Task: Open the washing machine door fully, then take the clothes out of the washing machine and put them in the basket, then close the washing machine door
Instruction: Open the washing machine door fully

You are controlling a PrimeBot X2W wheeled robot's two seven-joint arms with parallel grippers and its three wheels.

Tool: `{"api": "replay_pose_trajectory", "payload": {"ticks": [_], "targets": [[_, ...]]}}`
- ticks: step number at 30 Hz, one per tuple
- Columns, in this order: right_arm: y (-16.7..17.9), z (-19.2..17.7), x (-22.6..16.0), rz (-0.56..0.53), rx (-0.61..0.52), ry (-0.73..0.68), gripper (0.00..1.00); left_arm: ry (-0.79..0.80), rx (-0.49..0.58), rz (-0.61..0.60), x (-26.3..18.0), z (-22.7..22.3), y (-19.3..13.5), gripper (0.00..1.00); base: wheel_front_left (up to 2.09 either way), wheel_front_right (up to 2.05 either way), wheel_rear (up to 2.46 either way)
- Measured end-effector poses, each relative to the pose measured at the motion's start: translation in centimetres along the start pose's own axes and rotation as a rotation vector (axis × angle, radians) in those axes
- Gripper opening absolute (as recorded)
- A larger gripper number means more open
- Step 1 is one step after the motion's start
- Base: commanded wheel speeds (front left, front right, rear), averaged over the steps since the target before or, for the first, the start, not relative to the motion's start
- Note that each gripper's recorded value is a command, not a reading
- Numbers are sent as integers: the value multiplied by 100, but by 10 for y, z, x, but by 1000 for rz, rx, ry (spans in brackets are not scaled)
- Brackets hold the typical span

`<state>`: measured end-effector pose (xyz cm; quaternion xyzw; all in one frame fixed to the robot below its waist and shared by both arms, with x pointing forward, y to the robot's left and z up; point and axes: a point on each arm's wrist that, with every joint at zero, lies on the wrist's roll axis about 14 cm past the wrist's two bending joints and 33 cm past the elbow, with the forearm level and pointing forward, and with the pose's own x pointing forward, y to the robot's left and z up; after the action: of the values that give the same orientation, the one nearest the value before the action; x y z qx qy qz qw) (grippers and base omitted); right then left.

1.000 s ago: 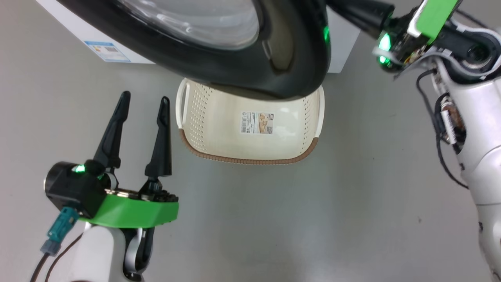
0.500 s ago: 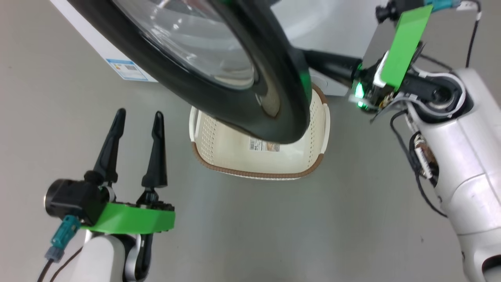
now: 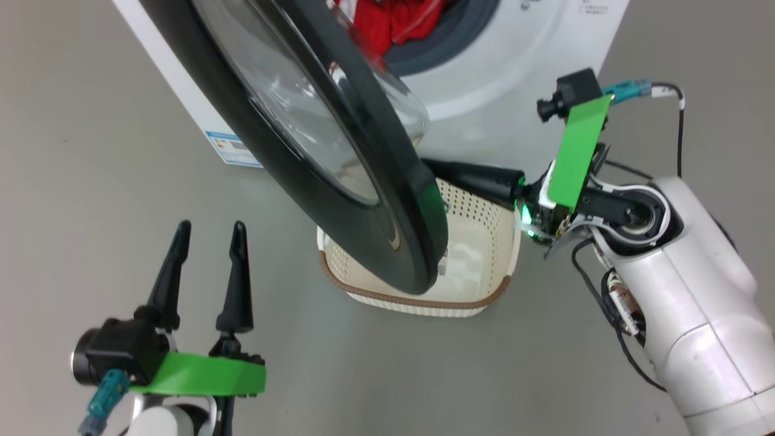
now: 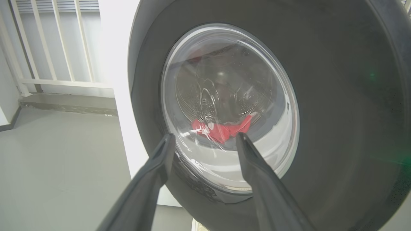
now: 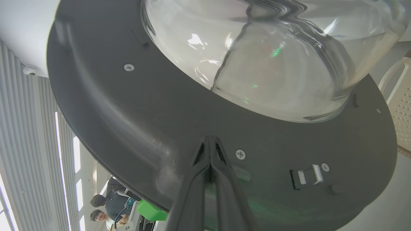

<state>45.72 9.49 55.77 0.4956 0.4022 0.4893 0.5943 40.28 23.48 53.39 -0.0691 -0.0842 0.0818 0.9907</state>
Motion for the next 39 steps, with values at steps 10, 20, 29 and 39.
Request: {"api": "replay_pose_trajectory", "payload": {"ticks": [10, 20, 29, 39], "targets": [[11, -38, 19, -4, -12, 90, 0, -16, 12, 81, -34, 14, 26, 100, 0, 0, 0], [15, -71, 40, -24, -20, 170, 0, -42, 27, 152, -64, 32, 51, 100, 0, 0, 0], [22, -98, 61, -21, -39, 244, 0, -53, 33, 203, -87, 42, 67, 100, 0, 0, 0], [29, -125, 81, -5, -36, 328, 0, -63, 42, 272, -111, 49, 86, 100, 0, 0, 0]]}}
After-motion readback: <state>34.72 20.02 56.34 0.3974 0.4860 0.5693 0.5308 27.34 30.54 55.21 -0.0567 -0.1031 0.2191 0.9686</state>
